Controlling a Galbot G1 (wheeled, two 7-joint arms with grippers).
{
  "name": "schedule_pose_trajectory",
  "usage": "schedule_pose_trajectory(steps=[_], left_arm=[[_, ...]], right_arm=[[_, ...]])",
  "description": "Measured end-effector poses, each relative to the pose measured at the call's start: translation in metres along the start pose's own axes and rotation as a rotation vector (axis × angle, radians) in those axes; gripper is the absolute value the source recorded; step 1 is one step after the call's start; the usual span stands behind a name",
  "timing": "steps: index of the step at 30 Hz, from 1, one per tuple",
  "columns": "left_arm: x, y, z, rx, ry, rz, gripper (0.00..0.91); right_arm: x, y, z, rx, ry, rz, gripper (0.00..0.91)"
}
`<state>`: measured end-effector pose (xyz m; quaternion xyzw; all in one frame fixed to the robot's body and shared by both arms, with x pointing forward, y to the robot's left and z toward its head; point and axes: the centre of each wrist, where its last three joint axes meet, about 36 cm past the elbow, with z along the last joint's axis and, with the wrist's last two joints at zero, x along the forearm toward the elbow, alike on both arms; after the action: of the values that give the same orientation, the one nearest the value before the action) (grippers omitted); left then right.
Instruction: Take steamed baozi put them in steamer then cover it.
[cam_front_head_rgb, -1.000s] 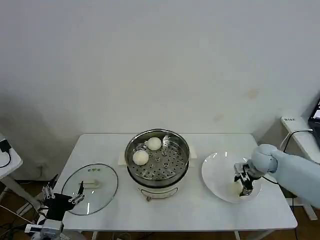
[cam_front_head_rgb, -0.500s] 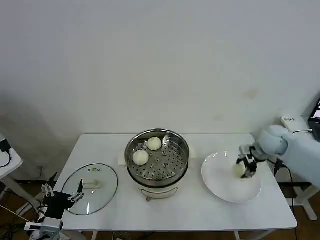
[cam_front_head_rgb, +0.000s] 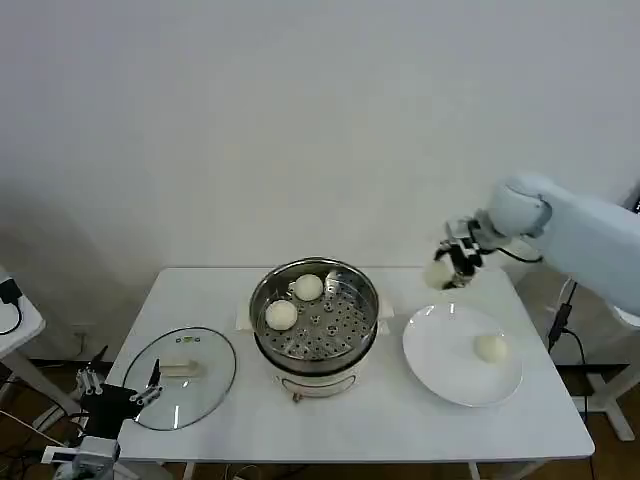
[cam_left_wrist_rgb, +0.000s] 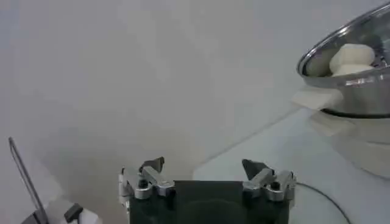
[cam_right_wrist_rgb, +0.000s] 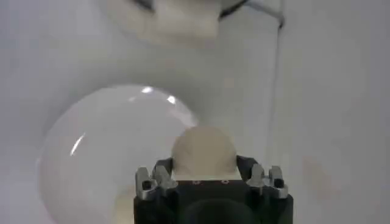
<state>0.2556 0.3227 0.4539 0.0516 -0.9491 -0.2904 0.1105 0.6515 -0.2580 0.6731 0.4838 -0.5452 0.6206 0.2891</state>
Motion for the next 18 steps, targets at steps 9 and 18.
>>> schedule_pose_trajectory(steps=[9, 18], left_arm=[[0.004, 0.007, 0.001, -0.007, 0.016, -0.02, 0.907], [0.007, 0.01, 0.004, -0.007, 0.03, -0.037, 0.907]], right_arm=[[-0.014, -0.016, -0.104, 0.225, -0.074, -0.027, 0.705], [-0.041, -0.003, -0.186, 0.464, -0.144, -0.071, 0.705]])
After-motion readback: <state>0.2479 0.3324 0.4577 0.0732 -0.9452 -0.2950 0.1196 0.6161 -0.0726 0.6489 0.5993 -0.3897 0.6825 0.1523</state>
